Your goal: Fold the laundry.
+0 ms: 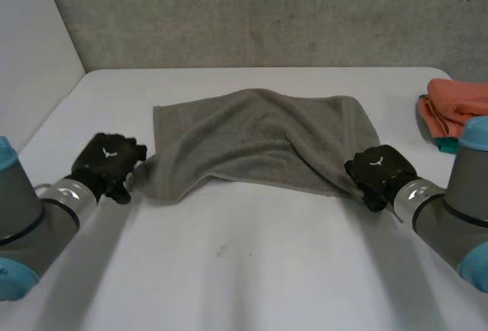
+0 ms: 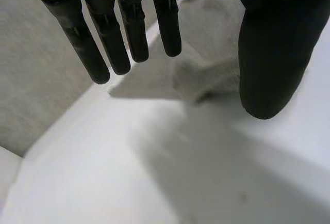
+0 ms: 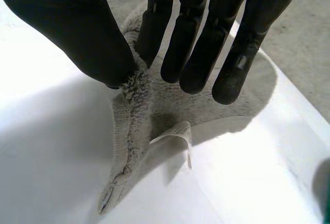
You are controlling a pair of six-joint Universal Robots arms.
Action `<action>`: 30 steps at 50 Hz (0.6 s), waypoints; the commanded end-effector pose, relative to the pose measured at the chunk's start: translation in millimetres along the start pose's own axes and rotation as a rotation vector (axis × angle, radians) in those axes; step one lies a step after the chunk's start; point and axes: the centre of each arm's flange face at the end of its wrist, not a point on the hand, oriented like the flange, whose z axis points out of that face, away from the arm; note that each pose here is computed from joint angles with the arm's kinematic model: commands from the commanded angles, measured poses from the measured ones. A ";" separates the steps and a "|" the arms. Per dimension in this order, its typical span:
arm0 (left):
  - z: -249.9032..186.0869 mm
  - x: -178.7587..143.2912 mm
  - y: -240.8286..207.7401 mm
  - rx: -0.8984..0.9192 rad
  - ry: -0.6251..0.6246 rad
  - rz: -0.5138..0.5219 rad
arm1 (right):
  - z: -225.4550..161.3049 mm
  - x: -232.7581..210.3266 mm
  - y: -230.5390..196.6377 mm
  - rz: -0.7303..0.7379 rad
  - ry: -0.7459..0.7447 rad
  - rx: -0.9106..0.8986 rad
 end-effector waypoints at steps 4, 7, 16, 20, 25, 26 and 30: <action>-30.2 19.6 -31.9 0.064 0.028 -0.198 | -1.4 22.4 3.1 0.019 0.067 -0.001; -33.6 32.9 -32.1 0.044 0.028 -0.243 | -2.8 25.5 1.1 0.018 0.078 0.004; -16.8 49.8 -3.2 -0.097 -0.047 -0.219 | -3.3 27.9 1.7 0.021 0.081 0.001; -7.3 50.1 3.5 -0.114 -0.048 -0.213 | -3.1 30.5 3.3 0.026 0.085 -0.004; 2.6 49.5 7.8 -0.120 -0.050 -0.178 | -2.9 32.3 4.2 0.028 0.089 -0.006; 4.4 48.1 8.6 -0.119 -0.054 -0.161 | -2.7 33.8 5.0 0.028 0.092 -0.008; 8.6 41.1 10.4 -0.107 -0.078 -0.106 | -2.7 34.3 5.2 0.027 0.094 -0.009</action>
